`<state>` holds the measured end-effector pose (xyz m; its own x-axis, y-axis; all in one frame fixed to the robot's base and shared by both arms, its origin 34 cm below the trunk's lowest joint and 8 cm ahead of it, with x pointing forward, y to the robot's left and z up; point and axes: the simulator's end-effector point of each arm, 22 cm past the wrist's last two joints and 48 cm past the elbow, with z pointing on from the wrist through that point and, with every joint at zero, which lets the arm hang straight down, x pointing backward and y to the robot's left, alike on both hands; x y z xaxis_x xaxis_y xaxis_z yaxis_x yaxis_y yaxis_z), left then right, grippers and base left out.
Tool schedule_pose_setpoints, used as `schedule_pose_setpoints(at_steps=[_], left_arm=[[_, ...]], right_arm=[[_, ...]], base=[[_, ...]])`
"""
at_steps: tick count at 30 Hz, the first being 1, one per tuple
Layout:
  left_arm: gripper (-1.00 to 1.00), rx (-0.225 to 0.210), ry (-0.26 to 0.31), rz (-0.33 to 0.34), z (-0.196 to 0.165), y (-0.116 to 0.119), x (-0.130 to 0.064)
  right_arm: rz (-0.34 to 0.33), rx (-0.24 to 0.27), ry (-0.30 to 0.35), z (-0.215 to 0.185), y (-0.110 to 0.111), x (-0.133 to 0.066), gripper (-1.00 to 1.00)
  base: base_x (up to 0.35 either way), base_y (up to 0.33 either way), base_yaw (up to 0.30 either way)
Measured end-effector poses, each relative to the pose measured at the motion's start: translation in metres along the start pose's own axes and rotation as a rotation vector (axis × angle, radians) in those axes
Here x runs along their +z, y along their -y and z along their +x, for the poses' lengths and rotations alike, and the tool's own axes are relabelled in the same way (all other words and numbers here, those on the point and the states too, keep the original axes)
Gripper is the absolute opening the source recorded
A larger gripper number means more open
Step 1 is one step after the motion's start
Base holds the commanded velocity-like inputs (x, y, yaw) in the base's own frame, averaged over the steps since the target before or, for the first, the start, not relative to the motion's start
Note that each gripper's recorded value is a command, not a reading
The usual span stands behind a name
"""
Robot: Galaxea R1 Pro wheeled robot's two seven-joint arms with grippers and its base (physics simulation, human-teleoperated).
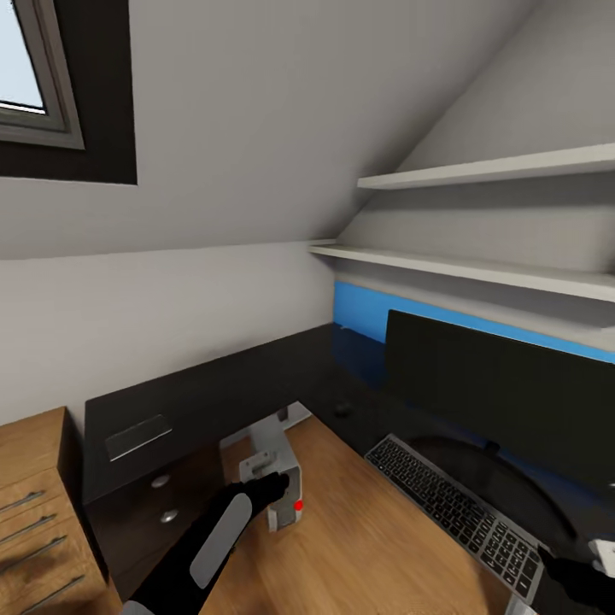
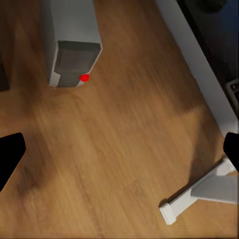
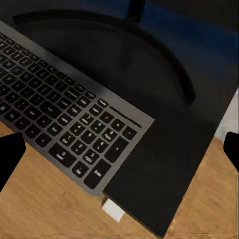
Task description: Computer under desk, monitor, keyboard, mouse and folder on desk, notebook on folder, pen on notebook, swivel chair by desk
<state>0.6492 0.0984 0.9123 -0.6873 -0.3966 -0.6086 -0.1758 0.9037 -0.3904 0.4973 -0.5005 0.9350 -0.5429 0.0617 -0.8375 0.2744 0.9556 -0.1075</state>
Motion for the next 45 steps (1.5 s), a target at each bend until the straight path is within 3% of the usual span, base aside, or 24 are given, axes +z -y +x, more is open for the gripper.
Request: schedule_pose_setpoints(at_steps=[1, 3, 9, 26, 28, 33, 45], left_arm=[[1.00, 0.001, 0.005, 0.001, -0.003, 0.001, 0.000], [1.00, 0.000, 0.003, -0.002, -0.002, 0.000, 0.001], [1.00, 0.002, 0.008, -0.008, -0.002, -0.003, 0.001], [1.00, -0.001, 0.013, -0.013, -0.004, -0.006, 0.001], [1.00, -0.031, 0.053, 0.011, -0.037, -0.009, -0.015], [1.00, -0.031, 0.106, 0.019, -0.082, -0.035, -0.049], [1.00, -0.032, 0.127, 0.000, -0.097, -0.056, -0.058]], right_arm=[[0.018, 0.019, -0.039, 0.027, 0.006, 0.003, 1.00], [0.027, 0.028, -0.045, 0.039, 0.010, 0.006, 1.00], [0.052, 0.035, 0.017, 0.043, 0.018, 0.010, 1.00], [0.070, 0.046, 0.028, 0.043, 0.027, 0.010, 1.00], [0.071, 0.047, 0.014, 0.050, 0.028, 0.011, 1.00], [0.073, 0.048, -0.002, 0.057, 0.030, 0.012, 1.00], [0.073, 0.050, -0.006, 0.059, 0.030, 0.012, 1.00]], base=[[0.000, 0.000, -0.296], [0.000, 0.000, -0.296], [0.000, 0.080, -0.297], [0.011, 0.135, -0.298], [0.000, 0.002, -0.298], [0.000, 0.001, -0.298], [0.141, 0.169, -0.298]])
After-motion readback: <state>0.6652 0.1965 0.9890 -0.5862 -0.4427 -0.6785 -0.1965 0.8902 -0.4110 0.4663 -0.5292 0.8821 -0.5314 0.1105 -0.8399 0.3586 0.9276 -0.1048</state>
